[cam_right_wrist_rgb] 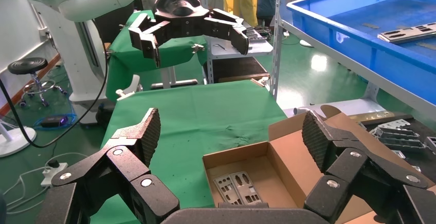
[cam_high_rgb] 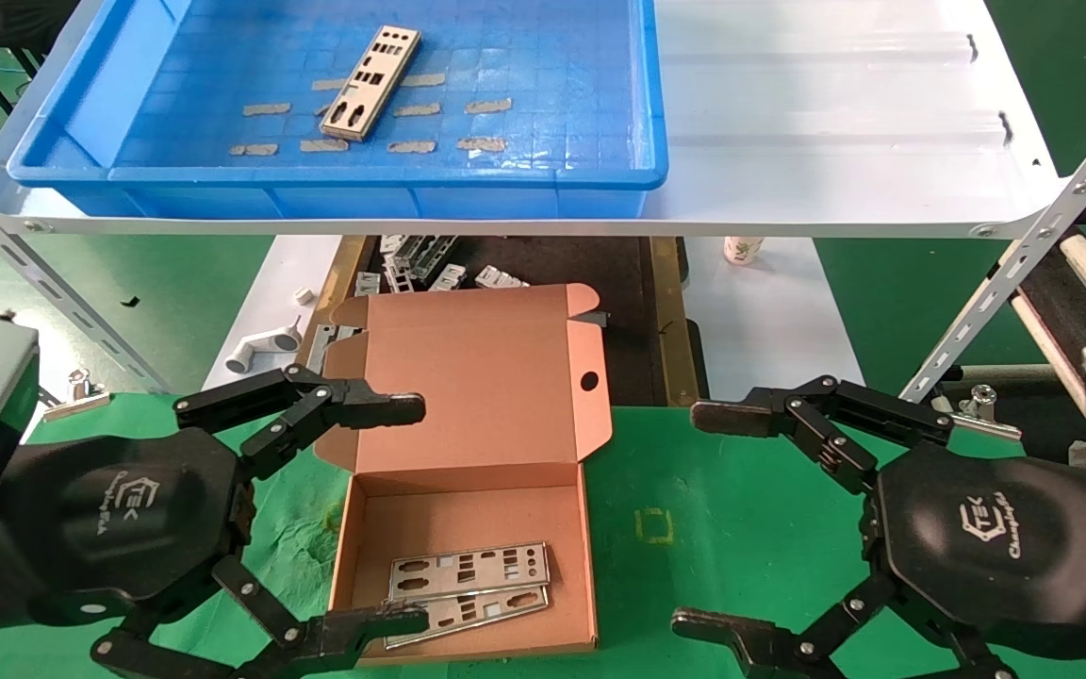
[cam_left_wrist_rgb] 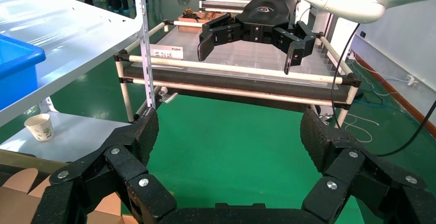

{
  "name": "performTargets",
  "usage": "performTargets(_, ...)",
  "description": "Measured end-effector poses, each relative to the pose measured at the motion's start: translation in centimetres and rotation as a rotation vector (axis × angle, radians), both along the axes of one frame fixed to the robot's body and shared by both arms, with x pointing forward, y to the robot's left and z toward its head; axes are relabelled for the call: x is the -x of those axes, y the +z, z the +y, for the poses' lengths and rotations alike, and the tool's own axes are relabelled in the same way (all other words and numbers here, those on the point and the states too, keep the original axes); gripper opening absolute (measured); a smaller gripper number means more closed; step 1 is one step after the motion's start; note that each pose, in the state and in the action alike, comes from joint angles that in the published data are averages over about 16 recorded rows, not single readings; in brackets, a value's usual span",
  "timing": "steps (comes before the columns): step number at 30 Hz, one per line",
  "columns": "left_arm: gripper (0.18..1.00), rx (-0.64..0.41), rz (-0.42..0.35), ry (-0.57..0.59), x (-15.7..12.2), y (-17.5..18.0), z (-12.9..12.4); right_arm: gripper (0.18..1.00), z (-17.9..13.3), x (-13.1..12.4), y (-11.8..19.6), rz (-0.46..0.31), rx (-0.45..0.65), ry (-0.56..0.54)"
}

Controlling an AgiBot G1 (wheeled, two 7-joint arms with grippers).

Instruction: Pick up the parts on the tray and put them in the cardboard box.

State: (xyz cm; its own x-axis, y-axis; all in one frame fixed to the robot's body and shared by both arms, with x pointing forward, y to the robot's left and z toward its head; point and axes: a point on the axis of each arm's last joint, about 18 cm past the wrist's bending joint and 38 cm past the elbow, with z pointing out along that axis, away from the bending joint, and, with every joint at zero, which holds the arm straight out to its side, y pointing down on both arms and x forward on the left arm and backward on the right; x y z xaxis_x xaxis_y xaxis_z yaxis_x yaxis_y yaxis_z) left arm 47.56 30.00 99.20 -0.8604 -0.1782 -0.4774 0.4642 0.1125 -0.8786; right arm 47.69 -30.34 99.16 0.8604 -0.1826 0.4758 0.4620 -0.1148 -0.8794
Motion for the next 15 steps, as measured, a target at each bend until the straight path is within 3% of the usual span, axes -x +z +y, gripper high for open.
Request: performTargets(15,1.001,0.000,0.000,0.000,0.00,0.00,0.00,1.001,0.00,0.00,0.00,0.000,0.000,0.000)
